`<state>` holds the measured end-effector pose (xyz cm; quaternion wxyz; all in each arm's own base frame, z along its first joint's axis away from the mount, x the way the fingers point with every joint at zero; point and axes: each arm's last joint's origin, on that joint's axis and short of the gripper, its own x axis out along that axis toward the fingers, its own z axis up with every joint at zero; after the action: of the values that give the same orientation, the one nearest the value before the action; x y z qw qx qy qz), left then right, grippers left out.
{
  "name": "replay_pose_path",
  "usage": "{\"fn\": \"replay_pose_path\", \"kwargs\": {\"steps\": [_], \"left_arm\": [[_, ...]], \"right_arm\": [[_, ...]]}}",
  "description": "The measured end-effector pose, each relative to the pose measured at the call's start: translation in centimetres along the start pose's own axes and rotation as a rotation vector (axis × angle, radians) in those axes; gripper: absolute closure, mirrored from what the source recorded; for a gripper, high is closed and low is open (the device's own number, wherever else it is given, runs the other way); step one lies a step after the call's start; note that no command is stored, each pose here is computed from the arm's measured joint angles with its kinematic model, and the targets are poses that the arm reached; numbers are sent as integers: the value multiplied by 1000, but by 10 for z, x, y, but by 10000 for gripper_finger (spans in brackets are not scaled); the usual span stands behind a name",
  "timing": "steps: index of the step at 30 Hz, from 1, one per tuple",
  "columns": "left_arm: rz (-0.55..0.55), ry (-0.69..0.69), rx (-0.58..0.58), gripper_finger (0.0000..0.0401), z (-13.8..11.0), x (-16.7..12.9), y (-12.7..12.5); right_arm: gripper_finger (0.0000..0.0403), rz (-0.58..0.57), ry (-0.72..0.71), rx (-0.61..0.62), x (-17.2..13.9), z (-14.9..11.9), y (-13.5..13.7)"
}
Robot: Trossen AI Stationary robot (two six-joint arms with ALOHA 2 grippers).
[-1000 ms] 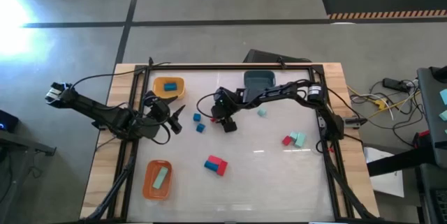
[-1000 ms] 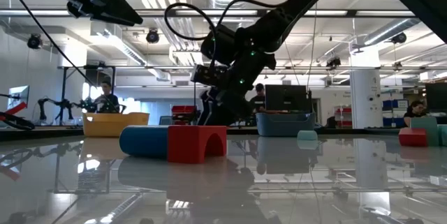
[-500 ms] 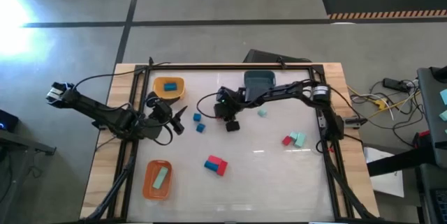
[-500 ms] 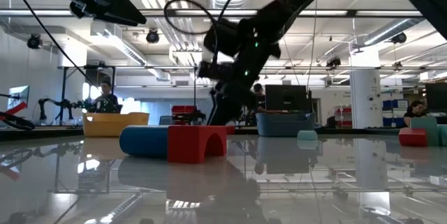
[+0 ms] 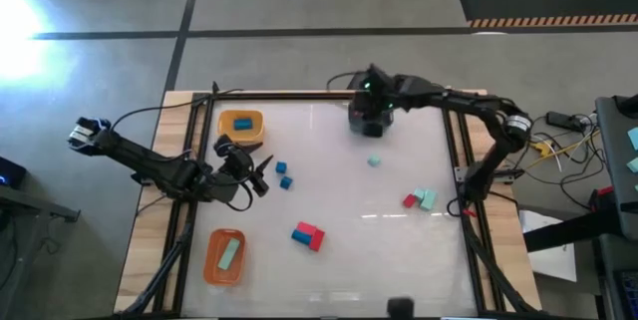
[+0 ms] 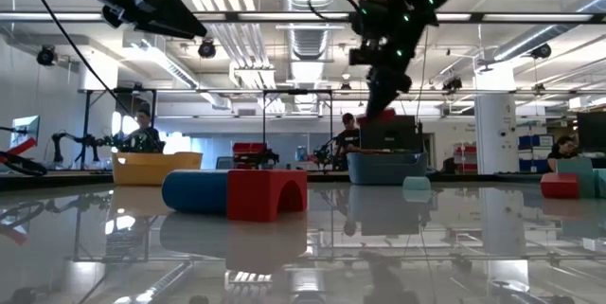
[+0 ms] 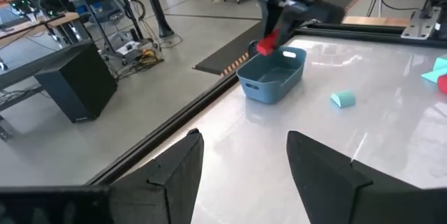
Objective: Sort & place blocks by color
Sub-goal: Put the top left red block into the blue bin, then put the bottom blue block into the yellow bin
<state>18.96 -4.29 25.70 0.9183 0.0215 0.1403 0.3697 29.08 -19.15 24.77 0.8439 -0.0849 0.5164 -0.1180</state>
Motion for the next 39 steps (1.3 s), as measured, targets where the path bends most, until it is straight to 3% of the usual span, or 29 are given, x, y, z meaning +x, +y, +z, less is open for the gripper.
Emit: {"fn": "replay_pose_path", "kwargs": {"steps": [5,11,18,24,29,39], "left_arm": [[-5,-3,-10,210,0,1,-3],[-11,-11,-26,210,1,2,-4],[-52,-6,-42,210,2,2,-7],[-184,43,-99,210,0,2,-10],[-337,87,-132,210,-2,6,-25],[-673,270,-61,210,-7,17,-74]], "right_arm": [[310,-3,-42,59,17,-26,-25],[309,22,-1,72,49,-37,-29],[192,39,26,102,58,-40,-28],[174,55,4,186,34,-33,-21],[195,173,-104,314,9,-19,4],[231,344,-284,236,-25,-21,121]]}}
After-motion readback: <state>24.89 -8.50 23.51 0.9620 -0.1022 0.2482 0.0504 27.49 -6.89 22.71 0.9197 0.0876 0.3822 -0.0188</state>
